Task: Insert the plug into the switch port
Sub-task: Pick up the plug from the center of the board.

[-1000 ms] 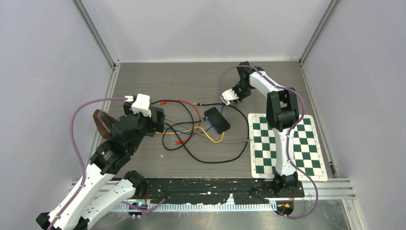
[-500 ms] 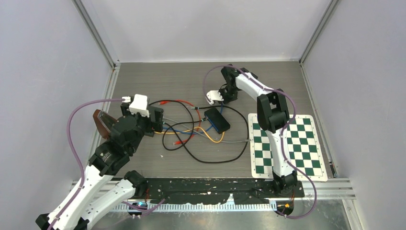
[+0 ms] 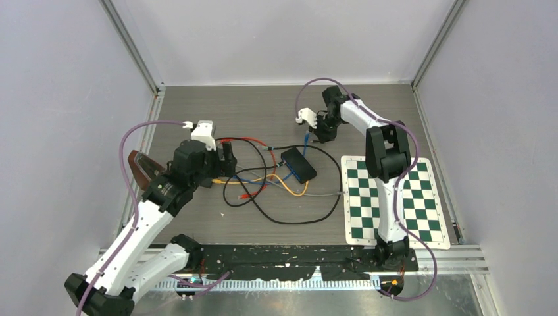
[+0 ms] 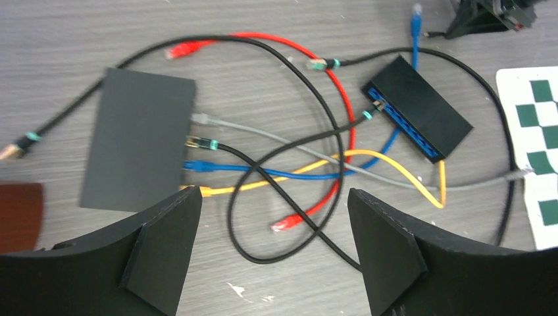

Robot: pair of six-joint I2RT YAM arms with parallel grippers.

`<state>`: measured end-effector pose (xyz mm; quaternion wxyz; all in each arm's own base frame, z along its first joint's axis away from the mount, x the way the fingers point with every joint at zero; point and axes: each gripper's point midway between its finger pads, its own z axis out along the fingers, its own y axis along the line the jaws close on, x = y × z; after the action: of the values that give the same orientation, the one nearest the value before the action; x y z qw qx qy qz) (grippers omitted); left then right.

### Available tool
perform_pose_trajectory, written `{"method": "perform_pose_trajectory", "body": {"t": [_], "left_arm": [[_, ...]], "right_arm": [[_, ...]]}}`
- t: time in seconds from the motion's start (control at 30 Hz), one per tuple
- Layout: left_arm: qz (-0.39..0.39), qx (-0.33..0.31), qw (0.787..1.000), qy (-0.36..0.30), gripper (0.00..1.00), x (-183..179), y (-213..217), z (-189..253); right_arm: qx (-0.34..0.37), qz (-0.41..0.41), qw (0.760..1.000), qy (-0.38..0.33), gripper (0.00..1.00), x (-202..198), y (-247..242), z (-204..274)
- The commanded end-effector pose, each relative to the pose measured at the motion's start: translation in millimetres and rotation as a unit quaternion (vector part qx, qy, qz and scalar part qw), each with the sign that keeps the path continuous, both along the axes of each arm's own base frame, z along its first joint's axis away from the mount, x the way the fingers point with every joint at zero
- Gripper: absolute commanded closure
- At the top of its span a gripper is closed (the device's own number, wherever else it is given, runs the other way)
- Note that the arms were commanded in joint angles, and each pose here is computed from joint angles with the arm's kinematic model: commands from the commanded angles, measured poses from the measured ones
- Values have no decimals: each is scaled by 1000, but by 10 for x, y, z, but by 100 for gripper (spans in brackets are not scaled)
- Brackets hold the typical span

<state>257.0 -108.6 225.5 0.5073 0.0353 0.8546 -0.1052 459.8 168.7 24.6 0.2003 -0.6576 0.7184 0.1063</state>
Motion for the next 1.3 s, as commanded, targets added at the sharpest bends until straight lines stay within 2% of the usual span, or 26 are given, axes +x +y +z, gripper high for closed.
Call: {"method": "perform_pose_trajectory", "body": {"t": [0.0, 0.23, 0.33, 0.4, 0.5, 0.67, 0.87, 0.97, 1.27], "left_arm": [[-61, -91, 994, 25, 15, 6, -411, 152], [-103, -163, 979, 68, 17, 235, -883, -59], [-118, -179, 973, 85, 17, 383, -1122, -212], [-119, -174, 974, 81, 17, 523, -1244, -313], [-112, -166, 975, 96, 17, 783, -1385, -494], [-111, -158, 972, 134, 22, 1042, -1586, -762], [-99, -144, 972, 159, 22, 1155, -1623, -1028], [-100, -148, 969, 172, 22, 1170, -1669, -1118], [-92, -142, 972, 161, 22, 1253, -1657, -1068]], "right_arm": [[39, -88, 995, -26, 95, 90, -49, 410], [98, -189, 977, -29, 95, 113, -59, 673], [96, -244, 964, -43, 95, 117, -151, 657], [97, -297, 949, -40, 95, 74, -186, 653], [107, -333, 936, -33, 95, -79, -210, 660], [166, -406, 899, -18, 95, -323, -144, 781], [182, -415, 891, -10, 95, -724, -24, 529], [210, -415, 885, -31, 95, -709, 42, 643], [270, -429, 859, -77, 95, -713, 37, 1608]]}}
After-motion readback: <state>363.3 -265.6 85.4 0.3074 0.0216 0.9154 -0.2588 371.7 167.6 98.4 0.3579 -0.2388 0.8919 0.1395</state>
